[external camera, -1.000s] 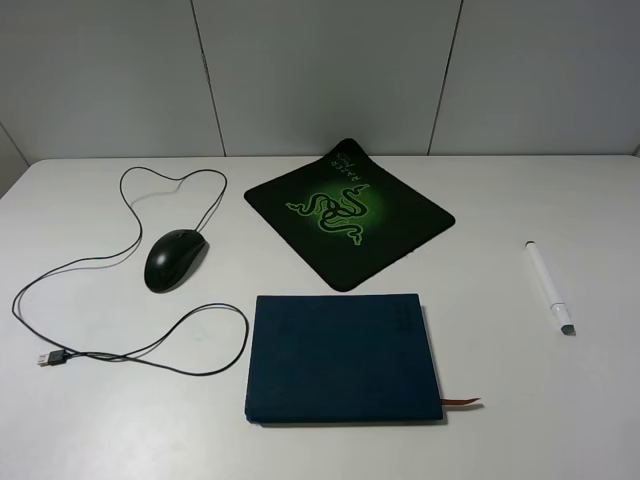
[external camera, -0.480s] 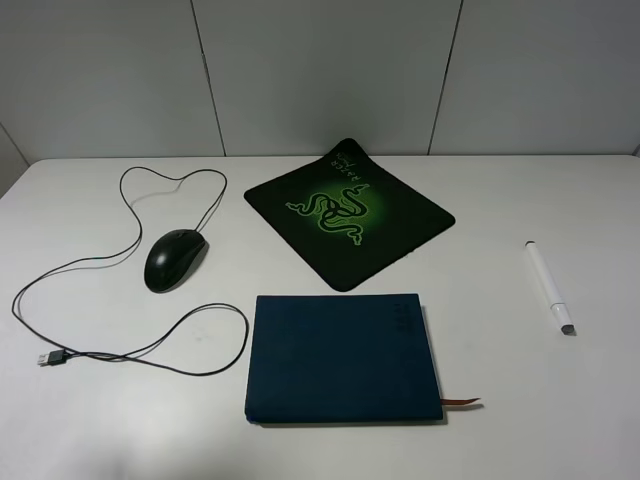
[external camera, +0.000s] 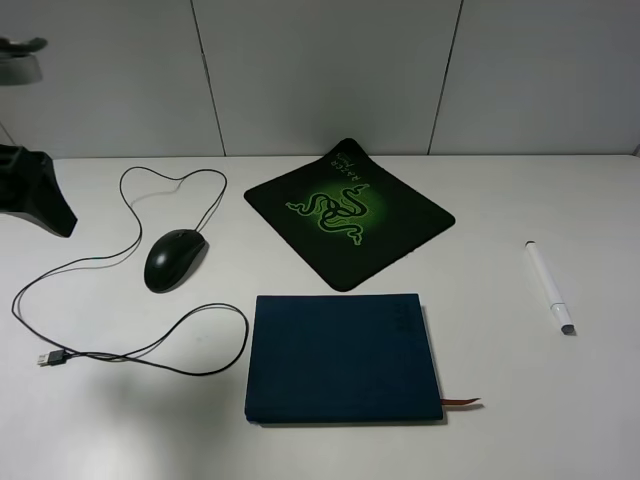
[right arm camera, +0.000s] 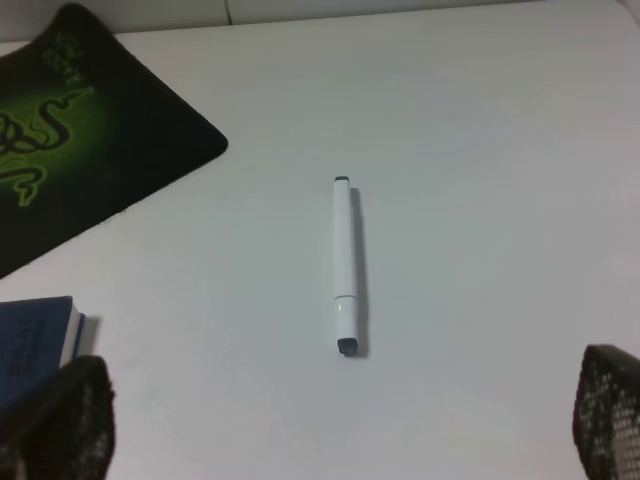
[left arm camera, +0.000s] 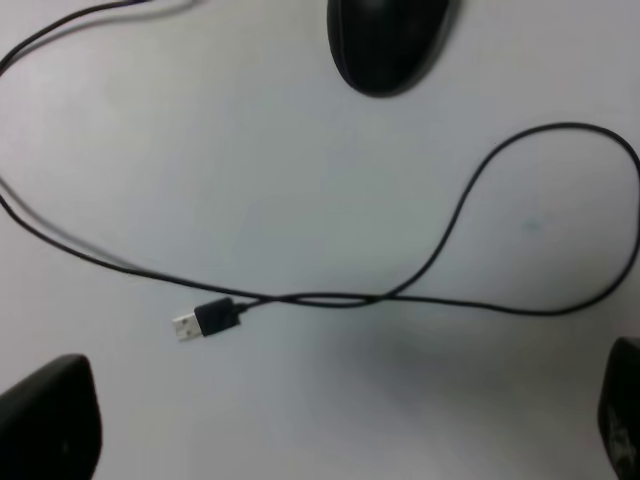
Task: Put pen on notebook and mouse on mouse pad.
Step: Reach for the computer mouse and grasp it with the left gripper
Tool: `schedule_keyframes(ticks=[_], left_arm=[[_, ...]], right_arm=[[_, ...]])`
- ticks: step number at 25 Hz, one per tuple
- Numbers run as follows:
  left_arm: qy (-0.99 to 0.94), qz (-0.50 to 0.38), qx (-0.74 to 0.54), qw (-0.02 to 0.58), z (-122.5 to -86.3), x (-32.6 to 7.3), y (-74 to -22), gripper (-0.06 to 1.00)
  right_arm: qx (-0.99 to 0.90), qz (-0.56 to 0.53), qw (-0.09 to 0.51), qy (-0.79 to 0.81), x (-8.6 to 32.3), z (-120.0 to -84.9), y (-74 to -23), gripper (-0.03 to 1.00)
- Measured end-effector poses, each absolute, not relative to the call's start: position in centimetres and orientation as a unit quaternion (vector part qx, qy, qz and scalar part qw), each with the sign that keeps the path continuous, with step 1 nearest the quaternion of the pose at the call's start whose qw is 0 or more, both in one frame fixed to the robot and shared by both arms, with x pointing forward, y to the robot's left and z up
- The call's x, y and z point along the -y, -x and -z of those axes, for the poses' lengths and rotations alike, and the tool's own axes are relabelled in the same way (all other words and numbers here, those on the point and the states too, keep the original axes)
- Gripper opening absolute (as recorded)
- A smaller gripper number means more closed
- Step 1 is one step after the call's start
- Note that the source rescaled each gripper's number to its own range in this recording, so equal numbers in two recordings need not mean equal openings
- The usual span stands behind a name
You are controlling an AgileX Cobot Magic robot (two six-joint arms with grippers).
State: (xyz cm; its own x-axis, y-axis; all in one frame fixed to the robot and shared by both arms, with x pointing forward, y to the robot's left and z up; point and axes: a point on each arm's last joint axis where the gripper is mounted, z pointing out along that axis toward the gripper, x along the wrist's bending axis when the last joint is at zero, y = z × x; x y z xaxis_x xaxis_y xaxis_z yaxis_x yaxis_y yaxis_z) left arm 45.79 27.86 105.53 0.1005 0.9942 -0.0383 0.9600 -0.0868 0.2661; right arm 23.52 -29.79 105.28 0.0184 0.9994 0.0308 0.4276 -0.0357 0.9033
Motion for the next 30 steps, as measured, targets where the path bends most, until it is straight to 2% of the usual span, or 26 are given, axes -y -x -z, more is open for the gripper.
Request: schedule_keyframes(ticks=[7, 20, 30], left_arm=[[-0.746, -0.065, -0.659, 0.07, -103.1, -27.6, -50.2, 1.0], [-0.789, -0.043, -0.613, 0.024, -97.7, -23.7, -56.9, 1.0], [-0.807, -0.03, -0.59, 0.007, -92.8, -21.5, -58.8, 1.0]], right_arm=[[-0.586, -0.384, 0.372, -0.609, 29.8, -105.3, -23.5, 1.0], [-0.586, -0.384, 0.372, -0.609, 29.8, -105.3, -23.5, 1.0], [-0.586, -0.384, 0.372, -0.609, 29.8, -105.3, -23.5, 1.0]])
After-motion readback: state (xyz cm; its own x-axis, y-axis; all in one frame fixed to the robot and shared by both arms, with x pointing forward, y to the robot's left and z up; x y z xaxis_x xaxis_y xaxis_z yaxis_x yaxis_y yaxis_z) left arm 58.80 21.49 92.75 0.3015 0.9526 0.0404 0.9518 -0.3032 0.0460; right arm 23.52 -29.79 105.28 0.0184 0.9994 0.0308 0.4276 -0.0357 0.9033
